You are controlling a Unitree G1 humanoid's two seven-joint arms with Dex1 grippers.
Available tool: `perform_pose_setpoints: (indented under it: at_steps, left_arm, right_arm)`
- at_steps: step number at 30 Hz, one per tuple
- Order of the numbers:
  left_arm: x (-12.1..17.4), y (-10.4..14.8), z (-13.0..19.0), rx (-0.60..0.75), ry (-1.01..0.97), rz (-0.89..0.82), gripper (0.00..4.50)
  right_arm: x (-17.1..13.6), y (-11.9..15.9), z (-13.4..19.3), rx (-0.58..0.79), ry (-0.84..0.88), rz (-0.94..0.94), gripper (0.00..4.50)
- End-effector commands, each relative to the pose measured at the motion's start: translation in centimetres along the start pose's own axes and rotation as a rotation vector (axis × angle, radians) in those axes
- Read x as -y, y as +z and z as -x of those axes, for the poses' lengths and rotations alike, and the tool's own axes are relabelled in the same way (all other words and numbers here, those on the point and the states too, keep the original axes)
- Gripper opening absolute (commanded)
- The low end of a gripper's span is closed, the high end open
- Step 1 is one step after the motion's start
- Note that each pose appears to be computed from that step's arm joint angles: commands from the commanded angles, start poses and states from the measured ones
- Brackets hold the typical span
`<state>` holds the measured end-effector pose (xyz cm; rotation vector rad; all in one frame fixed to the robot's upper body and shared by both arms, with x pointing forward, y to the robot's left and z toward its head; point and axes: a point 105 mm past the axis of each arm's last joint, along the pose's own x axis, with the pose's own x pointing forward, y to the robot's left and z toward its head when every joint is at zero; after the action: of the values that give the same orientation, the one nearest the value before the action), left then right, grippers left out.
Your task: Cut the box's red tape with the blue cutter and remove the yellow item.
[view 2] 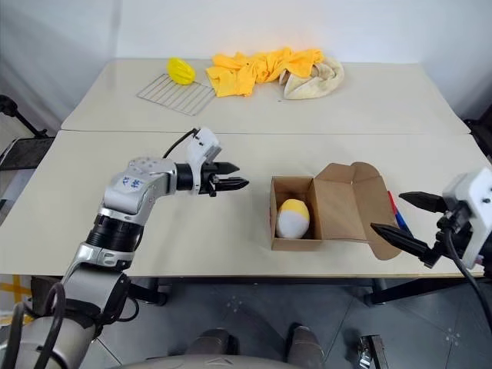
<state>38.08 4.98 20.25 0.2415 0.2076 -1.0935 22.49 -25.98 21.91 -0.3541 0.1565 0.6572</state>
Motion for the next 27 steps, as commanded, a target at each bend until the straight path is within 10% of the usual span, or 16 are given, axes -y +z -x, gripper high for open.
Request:
perform_pose_setpoints:
  at_steps: [1,20,27]
  left_arm:
    - [4.6,3.1,-1.8,0.013,-0.212,-0.26,4.22]
    - [9.5,-0.6,-7.6,-0.361,-0.46,-0.597,4.48]
    - [9.6,-1.0,-8.5,-0.357,-0.459,-0.62,2.7]
  right_arm:
    - [-1.4,1.7,0.6,0.065,0.029,0.094,4.5]
    - [-4.1,0.4,3.3,0.084,-0.166,0.07,4.5]
    - [-4.3,0.0,3.6,0.081,-0.205,0.066,4.5]
